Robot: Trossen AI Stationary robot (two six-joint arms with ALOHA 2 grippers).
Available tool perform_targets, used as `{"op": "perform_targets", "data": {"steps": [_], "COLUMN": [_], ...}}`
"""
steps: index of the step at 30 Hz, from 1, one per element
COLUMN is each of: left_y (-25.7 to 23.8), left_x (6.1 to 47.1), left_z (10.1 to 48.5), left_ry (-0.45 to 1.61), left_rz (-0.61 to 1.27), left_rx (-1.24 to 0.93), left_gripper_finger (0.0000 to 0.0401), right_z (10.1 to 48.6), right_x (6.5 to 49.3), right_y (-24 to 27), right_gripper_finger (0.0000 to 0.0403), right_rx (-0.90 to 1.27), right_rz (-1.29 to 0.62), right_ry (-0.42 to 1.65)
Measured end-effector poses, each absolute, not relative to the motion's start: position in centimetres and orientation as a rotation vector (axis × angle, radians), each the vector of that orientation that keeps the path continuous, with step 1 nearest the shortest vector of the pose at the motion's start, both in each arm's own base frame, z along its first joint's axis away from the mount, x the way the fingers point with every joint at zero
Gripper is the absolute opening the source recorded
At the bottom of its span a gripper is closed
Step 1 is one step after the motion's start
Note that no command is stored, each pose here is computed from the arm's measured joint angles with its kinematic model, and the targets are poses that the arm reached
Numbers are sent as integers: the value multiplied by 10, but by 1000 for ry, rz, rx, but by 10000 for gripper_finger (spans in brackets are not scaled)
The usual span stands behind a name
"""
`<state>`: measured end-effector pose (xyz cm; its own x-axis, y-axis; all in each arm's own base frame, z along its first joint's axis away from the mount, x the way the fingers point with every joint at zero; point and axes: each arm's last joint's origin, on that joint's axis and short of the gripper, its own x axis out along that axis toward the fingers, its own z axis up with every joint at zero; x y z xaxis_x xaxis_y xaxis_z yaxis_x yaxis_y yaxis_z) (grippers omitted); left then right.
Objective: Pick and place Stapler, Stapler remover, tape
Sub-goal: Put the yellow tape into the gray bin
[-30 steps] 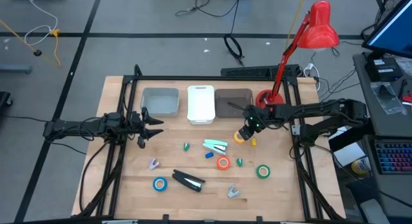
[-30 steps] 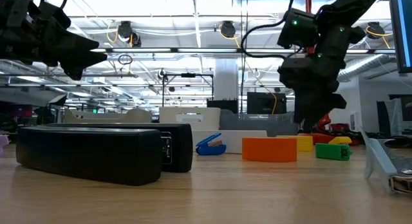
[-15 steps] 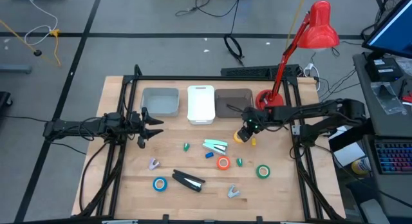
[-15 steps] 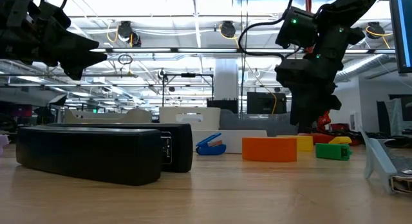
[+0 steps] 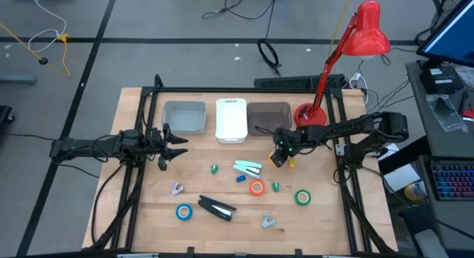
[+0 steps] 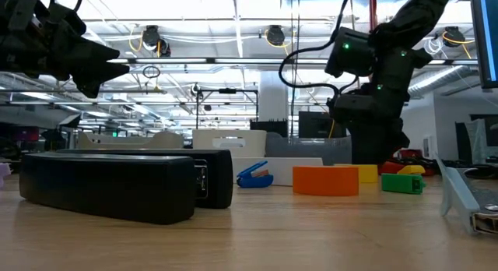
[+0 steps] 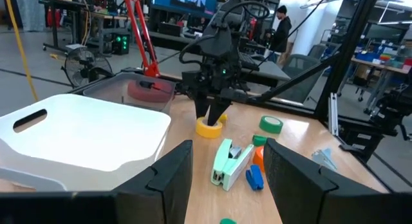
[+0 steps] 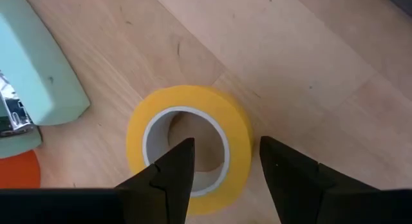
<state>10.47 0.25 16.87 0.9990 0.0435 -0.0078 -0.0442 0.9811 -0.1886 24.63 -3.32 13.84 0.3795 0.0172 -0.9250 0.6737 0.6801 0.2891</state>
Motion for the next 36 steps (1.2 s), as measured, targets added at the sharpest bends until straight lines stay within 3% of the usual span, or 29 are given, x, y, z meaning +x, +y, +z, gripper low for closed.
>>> {"op": "perform_targets", "data": {"steps": [10, 20, 24, 30, 36], "left_y": [2, 3, 3, 3, 5], "left_x": [105, 105, 105, 103, 102], "left_z": [170, 170, 171, 185, 192], "left_ry": [-5, -14, -28, -173, -266], "left_rz": [44, 47, 46, 18, 68], "left_rx": [-205, -522, -562, -581, -592], "left_gripper_finger": [189, 189, 189, 189, 189], "right_z": [139, 139, 144, 176, 223], "right_x": [246, 246, 246, 251, 262], "right_y": [-33, -30, -29, -27, -29], "right_gripper_finger": [158, 33, 32, 32, 32], "right_rx": [766, 837, 874, 925, 901], "right_rz": [-488, -425, -370, -279, -186], "right_ry": [1113, 1136, 1123, 891, 468]}}
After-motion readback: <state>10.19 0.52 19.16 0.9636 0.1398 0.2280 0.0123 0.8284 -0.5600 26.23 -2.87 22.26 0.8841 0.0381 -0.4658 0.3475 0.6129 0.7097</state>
